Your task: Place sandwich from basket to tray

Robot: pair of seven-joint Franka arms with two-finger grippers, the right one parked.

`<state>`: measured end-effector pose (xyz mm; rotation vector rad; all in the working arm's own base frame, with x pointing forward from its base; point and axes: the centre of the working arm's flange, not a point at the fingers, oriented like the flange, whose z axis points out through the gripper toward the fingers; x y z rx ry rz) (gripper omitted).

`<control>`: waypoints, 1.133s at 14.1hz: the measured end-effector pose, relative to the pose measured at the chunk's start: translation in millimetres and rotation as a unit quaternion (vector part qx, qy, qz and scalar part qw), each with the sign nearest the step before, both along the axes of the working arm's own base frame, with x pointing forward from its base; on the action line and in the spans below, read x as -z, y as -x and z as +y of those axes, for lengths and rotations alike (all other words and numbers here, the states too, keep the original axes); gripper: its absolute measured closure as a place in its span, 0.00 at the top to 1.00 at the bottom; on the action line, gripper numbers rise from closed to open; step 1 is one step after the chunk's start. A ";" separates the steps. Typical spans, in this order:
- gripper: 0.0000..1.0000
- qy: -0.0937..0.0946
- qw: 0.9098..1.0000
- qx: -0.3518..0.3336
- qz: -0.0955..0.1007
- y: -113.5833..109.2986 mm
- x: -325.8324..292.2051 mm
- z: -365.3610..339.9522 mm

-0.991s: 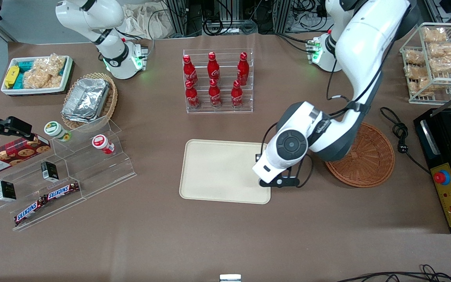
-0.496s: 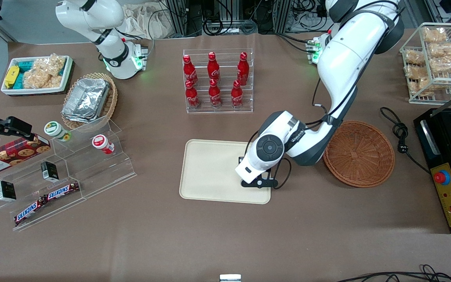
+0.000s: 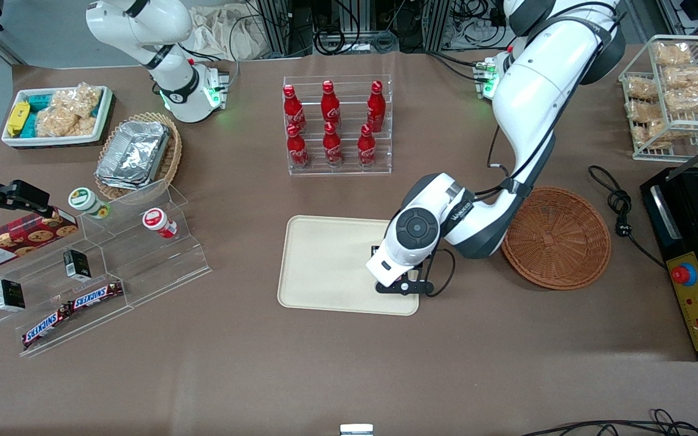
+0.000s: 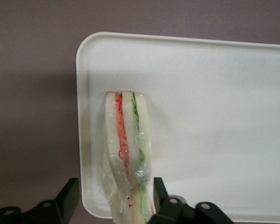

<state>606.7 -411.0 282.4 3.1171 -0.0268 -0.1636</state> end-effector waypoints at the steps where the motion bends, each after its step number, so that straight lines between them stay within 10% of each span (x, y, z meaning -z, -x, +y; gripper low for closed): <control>1: 0.89 -0.004 1.000 0.000 -0.001 -0.7 -12.0 1.8; 9: 1.00 -0.080 0.995 -0.029 -0.050 12.9 -173.3 77.5; 16: 1.00 -0.050 0.998 -0.029 -0.040 20.8 -256.3 237.1</control>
